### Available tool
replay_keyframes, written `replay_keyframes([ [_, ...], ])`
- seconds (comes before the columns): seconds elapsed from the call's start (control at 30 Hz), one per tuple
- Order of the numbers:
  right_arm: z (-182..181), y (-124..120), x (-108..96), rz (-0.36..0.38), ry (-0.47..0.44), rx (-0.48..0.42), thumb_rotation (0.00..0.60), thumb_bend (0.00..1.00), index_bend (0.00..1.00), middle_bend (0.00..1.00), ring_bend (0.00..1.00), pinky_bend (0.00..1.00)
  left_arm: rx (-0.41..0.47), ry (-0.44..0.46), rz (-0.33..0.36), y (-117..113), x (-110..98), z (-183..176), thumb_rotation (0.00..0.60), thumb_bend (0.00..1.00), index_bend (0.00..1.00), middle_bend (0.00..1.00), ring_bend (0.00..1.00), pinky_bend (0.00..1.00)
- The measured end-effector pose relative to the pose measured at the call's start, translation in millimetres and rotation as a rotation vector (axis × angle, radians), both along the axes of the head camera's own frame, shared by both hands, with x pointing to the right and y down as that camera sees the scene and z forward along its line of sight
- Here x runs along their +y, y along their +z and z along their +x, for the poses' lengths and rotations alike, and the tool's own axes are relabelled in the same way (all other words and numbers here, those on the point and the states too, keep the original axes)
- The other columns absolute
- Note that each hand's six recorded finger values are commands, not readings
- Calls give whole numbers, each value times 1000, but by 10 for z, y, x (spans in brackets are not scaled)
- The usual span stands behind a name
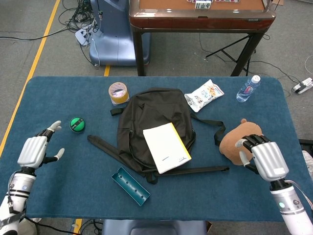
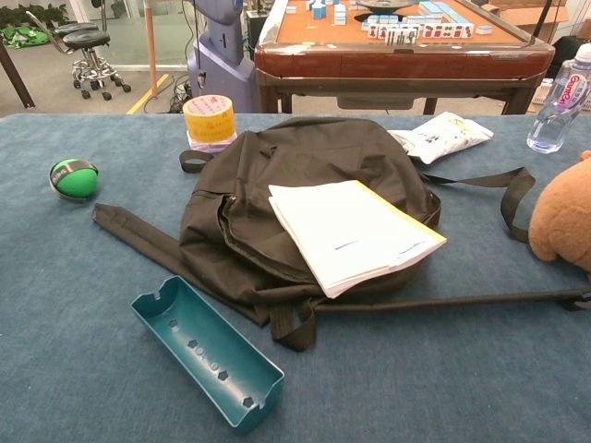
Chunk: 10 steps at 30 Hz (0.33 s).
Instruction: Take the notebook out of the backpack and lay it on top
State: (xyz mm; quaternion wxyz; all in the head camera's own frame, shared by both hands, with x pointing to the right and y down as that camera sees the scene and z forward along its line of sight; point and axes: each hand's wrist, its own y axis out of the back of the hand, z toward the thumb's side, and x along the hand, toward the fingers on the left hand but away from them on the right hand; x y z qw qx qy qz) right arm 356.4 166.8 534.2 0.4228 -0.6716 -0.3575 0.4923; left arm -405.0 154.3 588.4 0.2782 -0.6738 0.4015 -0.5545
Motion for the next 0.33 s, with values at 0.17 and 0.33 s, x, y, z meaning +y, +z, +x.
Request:
replay_keyframes([
  [0.17,398,0,248,-13,108,40,600,473,444,432,346,408,-66,-4,0,-65,274,-204,600,355,129,211,228,293],
  [0.33,612,18,383,-33,179,26,600,473,444,432,346,408,-81,-33,31,-150,425,-314,600,355,136,211,228,293],
])
